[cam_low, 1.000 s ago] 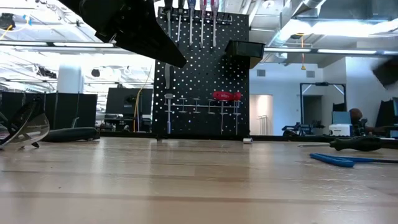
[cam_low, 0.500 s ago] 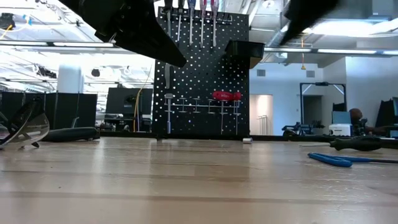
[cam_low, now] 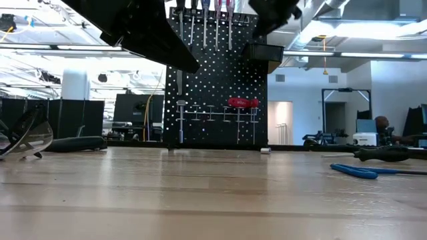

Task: Hang tools onto peg board
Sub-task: Put the socket into the black bin on the pegboard, then hang the pick tool on the pegboard

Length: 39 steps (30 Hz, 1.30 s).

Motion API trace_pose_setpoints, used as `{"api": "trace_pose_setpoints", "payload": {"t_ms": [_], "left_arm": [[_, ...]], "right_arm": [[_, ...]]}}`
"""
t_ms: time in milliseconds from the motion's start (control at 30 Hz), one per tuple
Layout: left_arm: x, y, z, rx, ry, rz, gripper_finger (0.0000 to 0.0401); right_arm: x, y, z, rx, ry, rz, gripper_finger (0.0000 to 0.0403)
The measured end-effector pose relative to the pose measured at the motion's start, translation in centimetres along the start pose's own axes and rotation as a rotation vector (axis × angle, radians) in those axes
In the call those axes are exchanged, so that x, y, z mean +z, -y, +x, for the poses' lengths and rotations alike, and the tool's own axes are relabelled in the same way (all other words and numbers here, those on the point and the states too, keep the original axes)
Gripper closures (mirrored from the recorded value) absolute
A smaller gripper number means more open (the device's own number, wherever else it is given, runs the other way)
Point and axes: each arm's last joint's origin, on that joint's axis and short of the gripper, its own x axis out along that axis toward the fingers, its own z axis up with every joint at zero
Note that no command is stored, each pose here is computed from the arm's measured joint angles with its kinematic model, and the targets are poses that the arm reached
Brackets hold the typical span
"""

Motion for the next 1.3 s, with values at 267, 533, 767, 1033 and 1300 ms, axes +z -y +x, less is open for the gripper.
{"api": "trace_pose_setpoints", "payload": {"t_ms": [267,533,767,1033,1300], "left_arm": [[-0.1,0.1,-0.2,-0.005,-0.001,0.000,0.0265],[-0.1,0.1,-0.2,-0.005,-0.002,0.001,0.0265],[-0.1,0.1,-0.2,-0.005,-0.001,-0.001,0.0265],[0.0,0.2,-0.2,-0.007,0.003,-0.012,0.0265],[0.0,0.2,-0.2,-0.007,0.003,-0.013,0.0265]], "right_arm": [[-0.2,2.1,2.0,0.004,-0.042,0.036,0.0246],[0.1,2.0,0.7,0.029,-0.008,-0.015,0.0175],[0.6,2.9,-1.3,0.045,0.046,0.011,0.0164],[0.6,3.1,-1.8,0.123,0.057,-0.005,0.0156],[0.5,3.6,-0.8,0.137,0.031,0.025,0.0135]]}}
